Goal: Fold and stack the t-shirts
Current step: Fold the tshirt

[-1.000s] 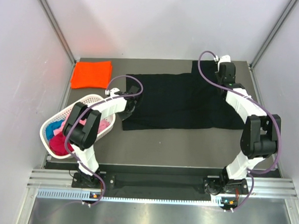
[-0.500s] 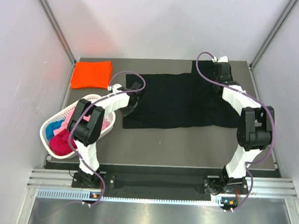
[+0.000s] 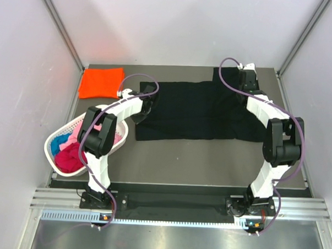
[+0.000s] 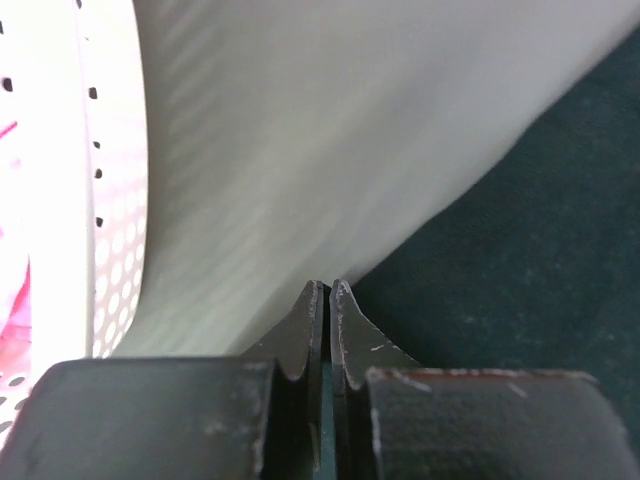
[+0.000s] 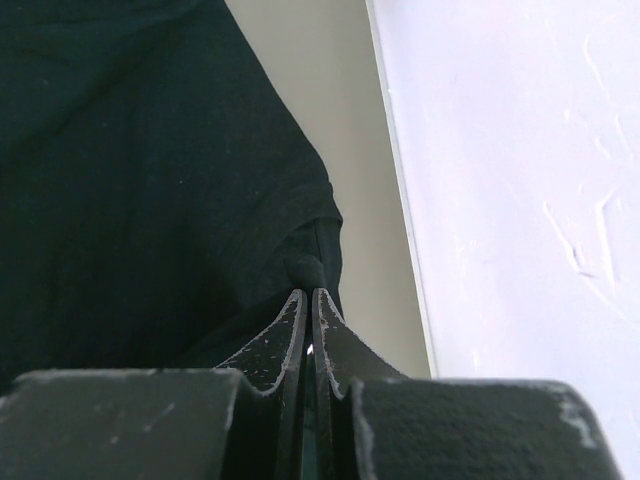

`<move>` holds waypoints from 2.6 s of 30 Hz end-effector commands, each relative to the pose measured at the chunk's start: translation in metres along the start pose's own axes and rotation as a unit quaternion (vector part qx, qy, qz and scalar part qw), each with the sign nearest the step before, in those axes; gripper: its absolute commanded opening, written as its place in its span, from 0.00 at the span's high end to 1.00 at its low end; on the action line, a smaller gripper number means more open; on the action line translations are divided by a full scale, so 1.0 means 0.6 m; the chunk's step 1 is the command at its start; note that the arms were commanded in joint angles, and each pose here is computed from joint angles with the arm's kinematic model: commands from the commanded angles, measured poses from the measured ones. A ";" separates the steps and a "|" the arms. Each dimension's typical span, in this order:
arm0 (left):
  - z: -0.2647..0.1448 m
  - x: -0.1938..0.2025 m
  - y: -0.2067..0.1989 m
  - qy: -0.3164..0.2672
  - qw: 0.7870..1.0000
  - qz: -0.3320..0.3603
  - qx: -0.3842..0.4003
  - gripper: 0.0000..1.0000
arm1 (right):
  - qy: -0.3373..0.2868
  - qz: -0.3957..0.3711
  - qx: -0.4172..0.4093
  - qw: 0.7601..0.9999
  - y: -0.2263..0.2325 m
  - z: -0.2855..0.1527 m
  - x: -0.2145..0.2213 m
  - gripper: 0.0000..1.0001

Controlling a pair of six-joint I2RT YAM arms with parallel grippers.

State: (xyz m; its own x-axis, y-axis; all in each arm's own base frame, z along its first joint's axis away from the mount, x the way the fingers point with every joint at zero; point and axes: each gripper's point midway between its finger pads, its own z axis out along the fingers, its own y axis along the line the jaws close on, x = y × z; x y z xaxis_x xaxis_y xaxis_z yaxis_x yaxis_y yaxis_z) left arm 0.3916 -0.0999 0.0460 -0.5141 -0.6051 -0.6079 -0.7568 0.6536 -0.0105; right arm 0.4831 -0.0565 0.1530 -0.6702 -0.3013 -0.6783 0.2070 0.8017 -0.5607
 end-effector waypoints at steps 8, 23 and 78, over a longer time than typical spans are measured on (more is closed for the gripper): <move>0.006 -0.028 -0.008 -0.008 0.999 -0.047 0.017 1.00 | -0.004 0.060 0.051 0.997 -0.047 0.007 -0.011 1.00; 0.019 -0.045 -0.030 -0.024 0.999 -0.029 0.005 1.00 | -0.004 0.068 0.065 0.996 -0.047 0.030 -0.018 1.00; -0.029 0.141 0.019 0.109 0.944 0.253 0.183 0.50 | 0.287 0.514 -0.042 0.807 -0.064 -0.041 0.356 0.55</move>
State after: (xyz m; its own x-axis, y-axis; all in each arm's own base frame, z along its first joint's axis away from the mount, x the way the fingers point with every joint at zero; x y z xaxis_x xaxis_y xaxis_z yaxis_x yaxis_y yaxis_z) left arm 0.3198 -0.1558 0.0211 -0.8888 -0.2175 -0.4033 -0.1988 0.9761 -0.0882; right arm 0.3058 -0.1267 0.0434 -0.4151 0.8326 -0.3666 0.8395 0.5059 0.1985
